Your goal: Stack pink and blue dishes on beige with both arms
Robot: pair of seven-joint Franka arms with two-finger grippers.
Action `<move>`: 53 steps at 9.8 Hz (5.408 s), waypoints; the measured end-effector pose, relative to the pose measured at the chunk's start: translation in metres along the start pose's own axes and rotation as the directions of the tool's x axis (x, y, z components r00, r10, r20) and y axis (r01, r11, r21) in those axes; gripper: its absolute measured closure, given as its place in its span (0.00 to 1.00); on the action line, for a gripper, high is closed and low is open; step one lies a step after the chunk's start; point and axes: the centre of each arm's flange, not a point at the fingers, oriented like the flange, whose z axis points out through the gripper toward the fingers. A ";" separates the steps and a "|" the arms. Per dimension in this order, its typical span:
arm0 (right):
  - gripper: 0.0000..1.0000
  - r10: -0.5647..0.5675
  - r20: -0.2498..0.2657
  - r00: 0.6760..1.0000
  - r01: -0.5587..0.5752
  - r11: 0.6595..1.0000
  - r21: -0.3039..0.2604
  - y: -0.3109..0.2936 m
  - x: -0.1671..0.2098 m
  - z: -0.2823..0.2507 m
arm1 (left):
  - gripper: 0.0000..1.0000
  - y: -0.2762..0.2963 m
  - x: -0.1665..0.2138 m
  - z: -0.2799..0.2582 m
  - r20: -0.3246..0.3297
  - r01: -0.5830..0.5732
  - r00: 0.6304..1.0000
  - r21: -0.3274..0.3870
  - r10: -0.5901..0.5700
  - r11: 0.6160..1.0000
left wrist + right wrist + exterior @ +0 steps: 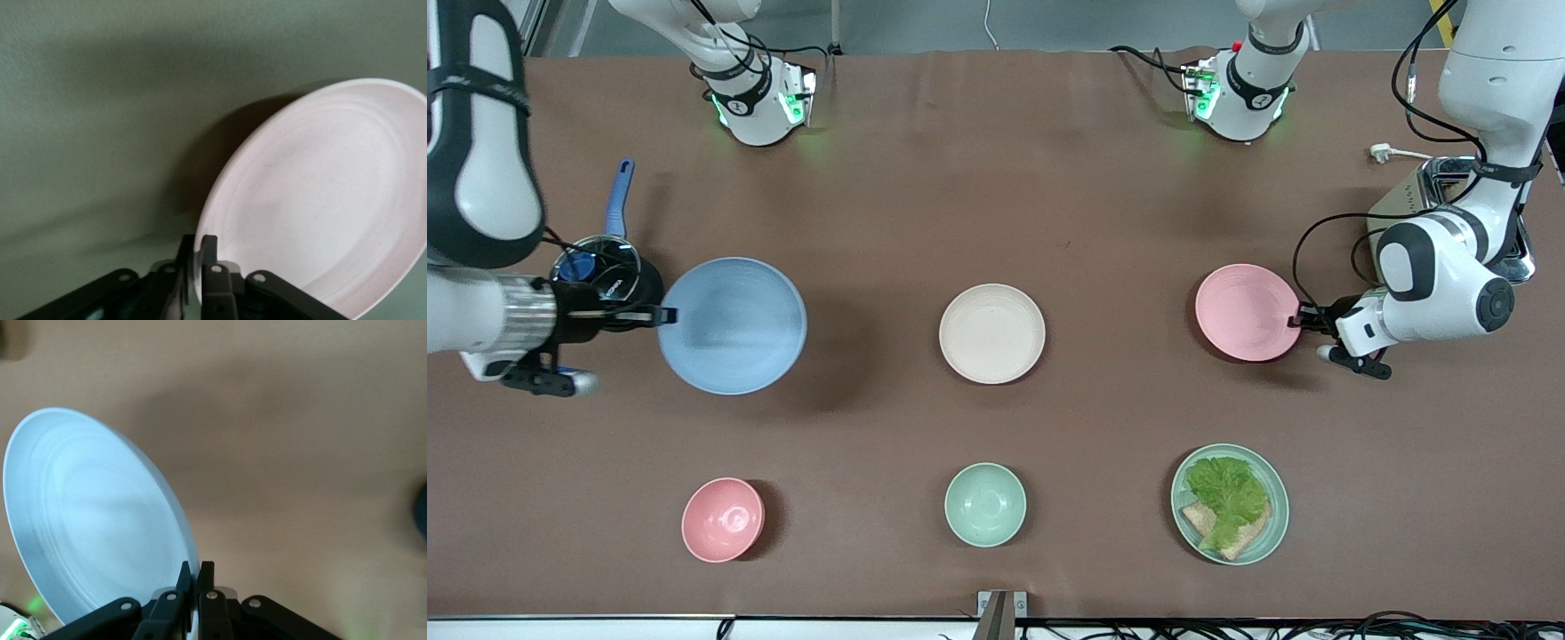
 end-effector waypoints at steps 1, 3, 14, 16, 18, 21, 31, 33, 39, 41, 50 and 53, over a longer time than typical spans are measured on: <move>0.94 -0.001 0.008 1.000 0.001 1.000 -0.001 -0.023 -0.005 0.005 | 0.96 0.001 0.002 -0.010 -0.012 -0.016 1.000 0.006 0.016 1.000; 0.94 -0.023 0.018 1.000 0.023 1.000 -0.001 -0.049 -0.012 0.012 | 0.96 0.011 0.009 -0.052 0.005 -0.043 0.999 -0.018 0.043 0.999; 0.95 -0.039 0.010 0.999 0.039 0.999 0.021 -0.100 -0.020 0.040 | 0.96 0.286 0.095 -0.053 0.033 -0.004 0.999 -0.085 0.007 0.996; 0.95 -0.033 -0.005 0.999 0.033 0.999 0.018 -0.114 -0.020 0.057 | 0.96 0.355 0.104 -0.003 0.011 0.080 0.997 -0.062 -0.079 0.995; 0.95 -0.014 -0.016 1.000 0.014 1.000 0.019 -0.135 -0.025 0.081 | 0.96 0.395 0.110 0.037 -0.041 0.154 0.987 -0.064 -0.157 0.986; 0.95 0.003 -0.042 0.999 -0.001 1.000 0.029 -0.161 -0.035 0.118 | 0.96 0.434 0.115 0.088 -0.101 0.223 0.968 -0.084 -0.231 0.971; 0.95 0.037 -0.168 0.985 -0.021 0.995 0.094 -0.218 -0.083 0.241 | 0.11 0.418 0.149 -0.023 -0.261 0.192 0.951 0.069 -0.168 0.979; 0.95 0.046 -0.211 0.976 -0.020 0.993 0.120 -0.231 -0.094 0.272 | 0.00 0.393 0.127 -0.121 -0.303 0.219 0.938 0.144 -0.168 0.965; 0.95 0.065 -0.223 0.973 -0.034 0.990 0.140 -0.229 -0.090 0.332 | 0.00 0.383 0.057 -0.270 -0.345 0.224 0.928 0.216 -0.141 0.950; 0.91 0.073 -0.220 0.973 -0.042 0.989 0.140 -0.226 -0.087 0.338 | 0.00 0.381 0.015 -0.320 -0.345 0.233 0.927 0.216 -0.149 0.948; 0.00 0.027 -0.322 0.946 -0.065 0.992 -0.107 -0.161 -0.080 0.126 | 0.00 0.323 -0.063 -0.381 -0.306 0.192 0.945 0.232 -0.116 0.954; 0.00 0.149 -0.369 0.917 -0.210 0.969 -0.129 -0.074 -0.098 -0.036 | 0.00 0.325 -0.063 -0.392 -0.289 0.194 0.949 0.233 -0.123 0.953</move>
